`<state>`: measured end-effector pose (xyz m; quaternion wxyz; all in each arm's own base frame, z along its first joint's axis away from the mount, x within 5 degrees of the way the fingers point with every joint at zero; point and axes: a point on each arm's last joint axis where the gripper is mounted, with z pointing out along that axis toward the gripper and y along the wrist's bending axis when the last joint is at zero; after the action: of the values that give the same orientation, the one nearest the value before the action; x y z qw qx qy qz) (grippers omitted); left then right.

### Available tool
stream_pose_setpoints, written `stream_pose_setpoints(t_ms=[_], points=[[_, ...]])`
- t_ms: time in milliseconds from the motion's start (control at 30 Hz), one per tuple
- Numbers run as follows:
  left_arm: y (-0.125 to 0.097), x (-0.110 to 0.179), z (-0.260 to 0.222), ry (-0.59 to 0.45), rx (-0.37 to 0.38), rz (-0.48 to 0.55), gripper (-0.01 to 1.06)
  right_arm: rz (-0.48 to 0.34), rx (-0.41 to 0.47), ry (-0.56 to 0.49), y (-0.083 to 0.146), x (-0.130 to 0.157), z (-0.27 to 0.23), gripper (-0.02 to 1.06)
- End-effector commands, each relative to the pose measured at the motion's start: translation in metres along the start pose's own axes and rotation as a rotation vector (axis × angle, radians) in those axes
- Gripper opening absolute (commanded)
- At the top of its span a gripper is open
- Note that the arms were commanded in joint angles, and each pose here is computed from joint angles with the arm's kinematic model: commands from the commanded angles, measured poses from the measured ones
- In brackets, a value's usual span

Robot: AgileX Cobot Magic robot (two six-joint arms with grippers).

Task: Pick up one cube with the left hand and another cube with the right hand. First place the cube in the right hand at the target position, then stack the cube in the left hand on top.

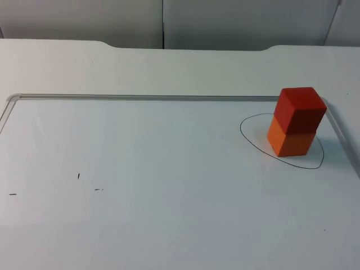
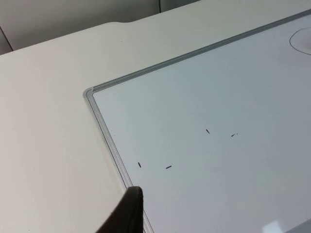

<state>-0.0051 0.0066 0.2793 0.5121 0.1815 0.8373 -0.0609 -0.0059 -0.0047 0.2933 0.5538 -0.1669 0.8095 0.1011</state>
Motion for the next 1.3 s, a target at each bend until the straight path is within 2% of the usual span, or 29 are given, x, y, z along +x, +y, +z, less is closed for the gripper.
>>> stream_pose_setpoints(t_ms=[0,400,533,667,800,933,1133,1267], points=[[-0.001,0.0,0.0,-0.01,0.012,-0.004,1.05,-0.009,0.01,-0.02,-0.001,-0.001,0.0,1.04],[-0.001,0.0,0.0,-0.01,0.012,-0.004,1.05,-0.016,0.009,-0.079,-0.001,-0.004,0.004,1.04],[-0.001,0.0,0.0,-0.01,0.012,-0.004,1.05,-0.013,0.006,-0.06,-0.001,-0.003,0.003,1.04],[-0.001,0.0,0.0,-0.01,0.012,-0.004,1.05,0.005,-0.026,0.128,0.002,0.013,0.0,1.04],[-0.001,0.0,0.0,-0.01,0.012,-0.004,1.05,-0.001,-0.018,0.07,0.002,0.009,0.003,1.04],[-0.001,0.0,0.0,-0.01,0.012,-0.004,1.05,-0.006,-0.003,0.112,0.0,0.015,0.007,1.04],[-0.001,0.0,0.0,-0.01,0.012,-0.004,1.05,0.03,0.031,0.109,-0.003,0.014,0.006,1.04],[-0.001,0.0,0.0,-0.01,0.012,-0.004,1.05,0.027,0.033,0.109,-0.003,0.014,0.006,1.04]])
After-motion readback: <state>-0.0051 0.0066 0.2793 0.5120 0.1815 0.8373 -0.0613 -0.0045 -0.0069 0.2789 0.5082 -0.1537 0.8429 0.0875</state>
